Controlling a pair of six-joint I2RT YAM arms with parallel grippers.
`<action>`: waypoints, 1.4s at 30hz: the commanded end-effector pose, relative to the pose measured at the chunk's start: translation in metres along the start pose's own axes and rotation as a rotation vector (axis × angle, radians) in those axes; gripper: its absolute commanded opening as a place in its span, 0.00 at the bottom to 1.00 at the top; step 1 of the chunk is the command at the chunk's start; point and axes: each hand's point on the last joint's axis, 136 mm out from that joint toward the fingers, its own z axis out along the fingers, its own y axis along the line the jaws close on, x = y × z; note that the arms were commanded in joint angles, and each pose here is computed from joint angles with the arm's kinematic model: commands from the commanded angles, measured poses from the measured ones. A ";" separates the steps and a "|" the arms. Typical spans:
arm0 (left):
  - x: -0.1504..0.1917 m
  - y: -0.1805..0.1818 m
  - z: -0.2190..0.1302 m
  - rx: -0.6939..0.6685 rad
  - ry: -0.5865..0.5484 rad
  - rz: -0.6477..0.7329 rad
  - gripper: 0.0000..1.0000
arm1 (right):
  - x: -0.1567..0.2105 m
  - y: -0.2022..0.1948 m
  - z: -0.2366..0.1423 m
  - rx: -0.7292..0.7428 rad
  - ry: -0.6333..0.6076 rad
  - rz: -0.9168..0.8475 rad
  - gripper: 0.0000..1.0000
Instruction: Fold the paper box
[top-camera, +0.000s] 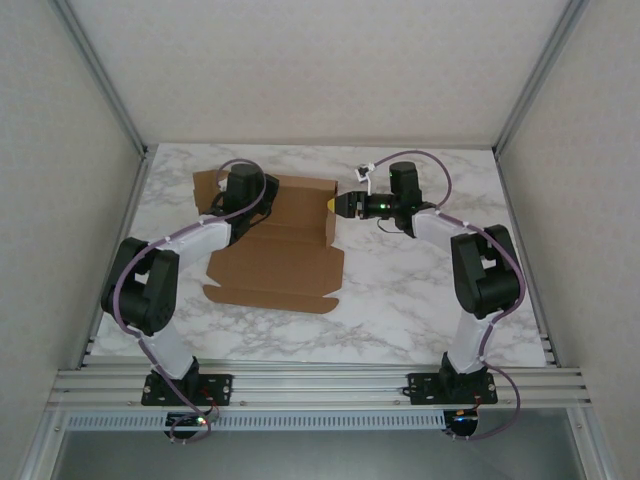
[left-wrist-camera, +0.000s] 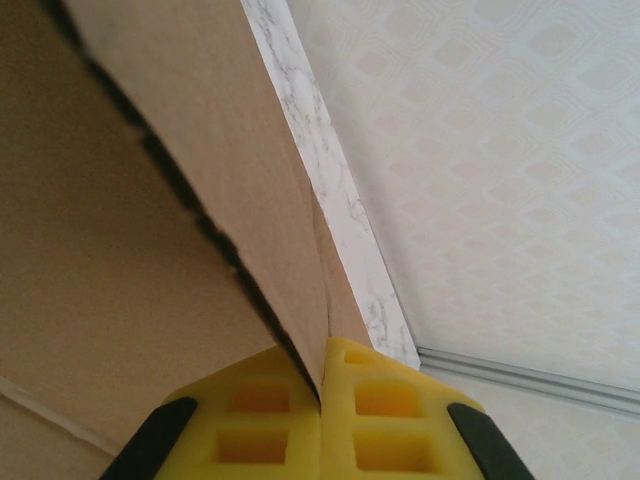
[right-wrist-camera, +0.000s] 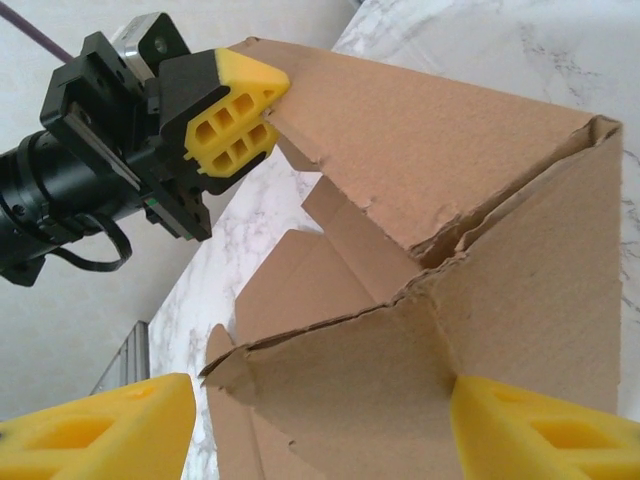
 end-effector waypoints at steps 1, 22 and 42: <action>-0.007 -0.021 -0.005 0.055 -0.014 0.017 0.00 | -0.003 0.023 -0.003 -0.058 -0.010 -0.038 0.70; -0.001 -0.033 -0.017 0.142 0.017 0.026 0.00 | 0.028 -0.030 -0.001 0.306 0.097 -0.139 0.30; 0.022 -0.007 -0.032 0.189 0.082 0.084 0.00 | 0.025 -0.066 -0.016 0.721 0.075 -0.361 0.30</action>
